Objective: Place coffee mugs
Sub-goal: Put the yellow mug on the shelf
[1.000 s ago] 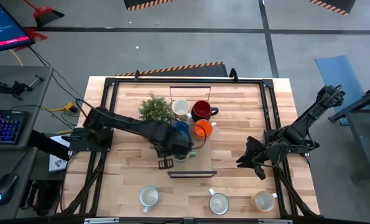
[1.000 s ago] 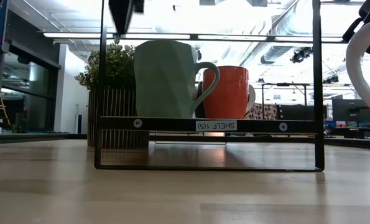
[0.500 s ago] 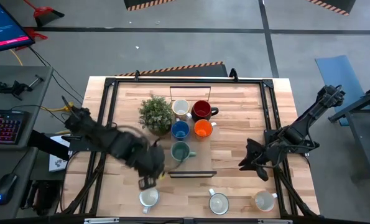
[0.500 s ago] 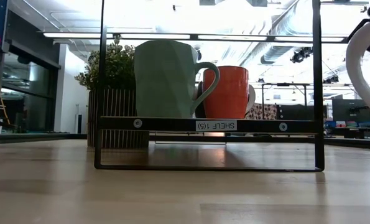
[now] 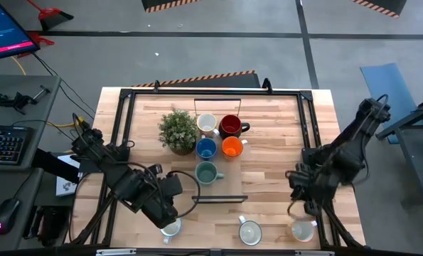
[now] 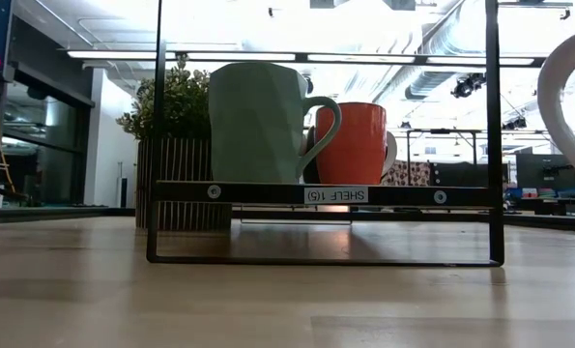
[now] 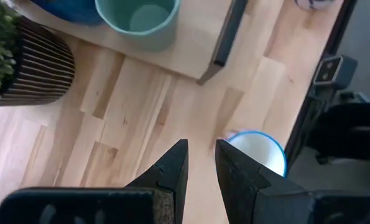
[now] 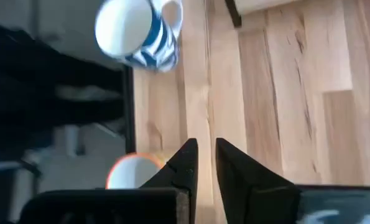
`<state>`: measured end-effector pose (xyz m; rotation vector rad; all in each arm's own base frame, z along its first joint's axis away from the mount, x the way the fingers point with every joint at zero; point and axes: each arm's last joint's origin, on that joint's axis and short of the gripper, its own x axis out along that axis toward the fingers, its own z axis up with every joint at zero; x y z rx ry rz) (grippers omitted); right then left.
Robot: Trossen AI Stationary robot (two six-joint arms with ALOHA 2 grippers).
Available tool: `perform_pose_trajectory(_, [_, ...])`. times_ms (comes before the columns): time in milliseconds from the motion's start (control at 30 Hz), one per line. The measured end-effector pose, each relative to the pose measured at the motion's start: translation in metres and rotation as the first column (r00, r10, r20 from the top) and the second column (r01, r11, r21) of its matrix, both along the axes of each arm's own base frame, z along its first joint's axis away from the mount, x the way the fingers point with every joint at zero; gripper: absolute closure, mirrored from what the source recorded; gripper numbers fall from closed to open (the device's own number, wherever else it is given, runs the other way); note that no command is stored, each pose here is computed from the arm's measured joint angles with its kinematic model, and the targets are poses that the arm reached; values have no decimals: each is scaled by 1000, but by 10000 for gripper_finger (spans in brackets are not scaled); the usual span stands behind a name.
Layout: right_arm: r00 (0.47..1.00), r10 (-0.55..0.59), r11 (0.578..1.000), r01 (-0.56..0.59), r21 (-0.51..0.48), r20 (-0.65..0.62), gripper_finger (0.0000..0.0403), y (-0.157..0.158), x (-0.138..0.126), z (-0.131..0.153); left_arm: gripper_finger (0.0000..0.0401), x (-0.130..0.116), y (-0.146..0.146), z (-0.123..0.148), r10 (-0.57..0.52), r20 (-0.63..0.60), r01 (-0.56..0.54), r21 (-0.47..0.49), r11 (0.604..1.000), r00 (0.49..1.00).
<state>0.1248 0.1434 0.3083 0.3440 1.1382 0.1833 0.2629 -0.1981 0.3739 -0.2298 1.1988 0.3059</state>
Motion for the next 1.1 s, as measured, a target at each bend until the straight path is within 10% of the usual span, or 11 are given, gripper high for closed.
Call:
perform_pose_trajectory(167, [988, -49, 987, 24, -161, -149, 385, 27, -4, -8, 330, -1, 0, -26, 22, -90, -18, 41, 999, 996])
perform_pose_trajectory(433, [978, -132, 991, 133, -5, -161, 386, 55, -11, -15, 330, -11, -4, -65, 65, -173, -51, 81, 995, 983])
perform_pose_trajectory(733, [967, -111, 994, 102, -51, -230, 383, 78, -9, -37, 330, -13, -5, -78, 65, -202, -46, 98, 994, 977])
perform_pose_trajectory(1100, [937, -98, 994, 72, -88, -336, 276, 89, -4, -55, 330, -31, -6, -59, 104, -123, -97, 62, 993, 987])
